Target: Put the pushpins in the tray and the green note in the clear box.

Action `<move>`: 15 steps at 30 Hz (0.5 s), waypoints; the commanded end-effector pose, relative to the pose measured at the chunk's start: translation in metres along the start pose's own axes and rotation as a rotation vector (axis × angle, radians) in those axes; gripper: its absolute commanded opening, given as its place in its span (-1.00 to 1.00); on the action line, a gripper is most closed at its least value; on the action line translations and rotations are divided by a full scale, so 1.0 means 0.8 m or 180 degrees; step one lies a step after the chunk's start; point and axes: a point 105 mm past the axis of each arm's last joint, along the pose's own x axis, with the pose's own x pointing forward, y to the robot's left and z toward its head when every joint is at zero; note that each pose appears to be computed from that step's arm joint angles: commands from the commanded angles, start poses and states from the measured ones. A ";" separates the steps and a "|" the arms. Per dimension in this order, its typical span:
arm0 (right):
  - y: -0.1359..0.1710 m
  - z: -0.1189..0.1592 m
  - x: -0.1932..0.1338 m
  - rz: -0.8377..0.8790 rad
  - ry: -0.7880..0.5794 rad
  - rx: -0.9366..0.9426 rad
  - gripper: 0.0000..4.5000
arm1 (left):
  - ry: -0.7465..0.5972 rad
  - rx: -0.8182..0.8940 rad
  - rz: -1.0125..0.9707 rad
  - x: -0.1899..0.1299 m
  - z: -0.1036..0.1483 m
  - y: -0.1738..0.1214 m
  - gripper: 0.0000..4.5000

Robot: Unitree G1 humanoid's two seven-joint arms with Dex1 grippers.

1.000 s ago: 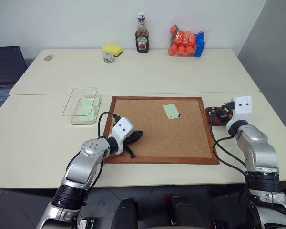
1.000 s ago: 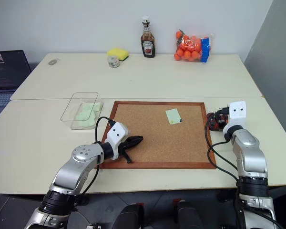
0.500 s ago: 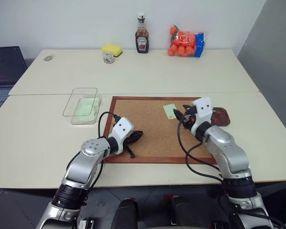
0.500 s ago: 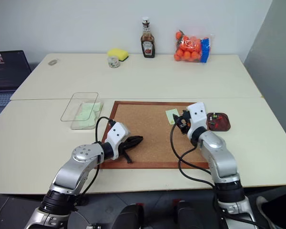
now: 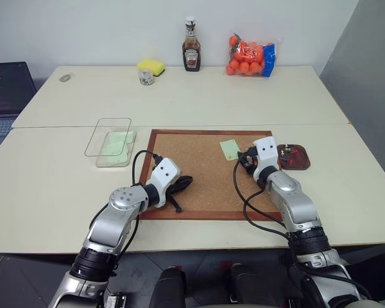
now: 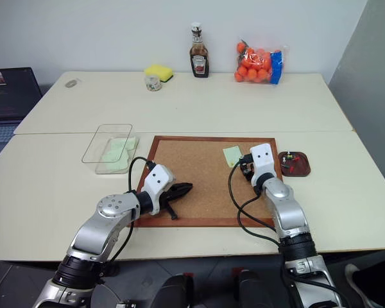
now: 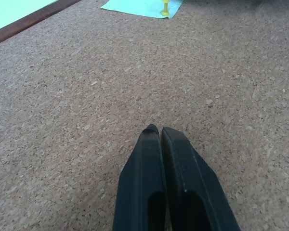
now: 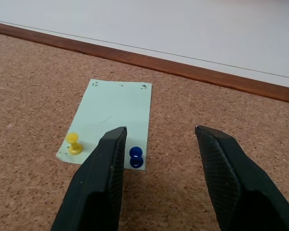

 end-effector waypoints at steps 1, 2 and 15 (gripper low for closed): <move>-0.001 0.019 0.002 -0.0019 -0.0199 -0.0027 -0.12 | 0.0194 -0.0081 -0.0172 0.005 -0.022 -0.017 -0.93; -0.001 0.018 0.002 -0.0023 -0.0192 -0.0022 -0.24 | 0.0193 -0.0081 -0.0169 0.005 -0.022 -0.017 -0.93; 0.010 0.022 -0.004 0.0104 -0.0261 0.0043 -0.96 | 0.0186 -0.0080 -0.0171 0.005 -0.022 -0.017 -0.93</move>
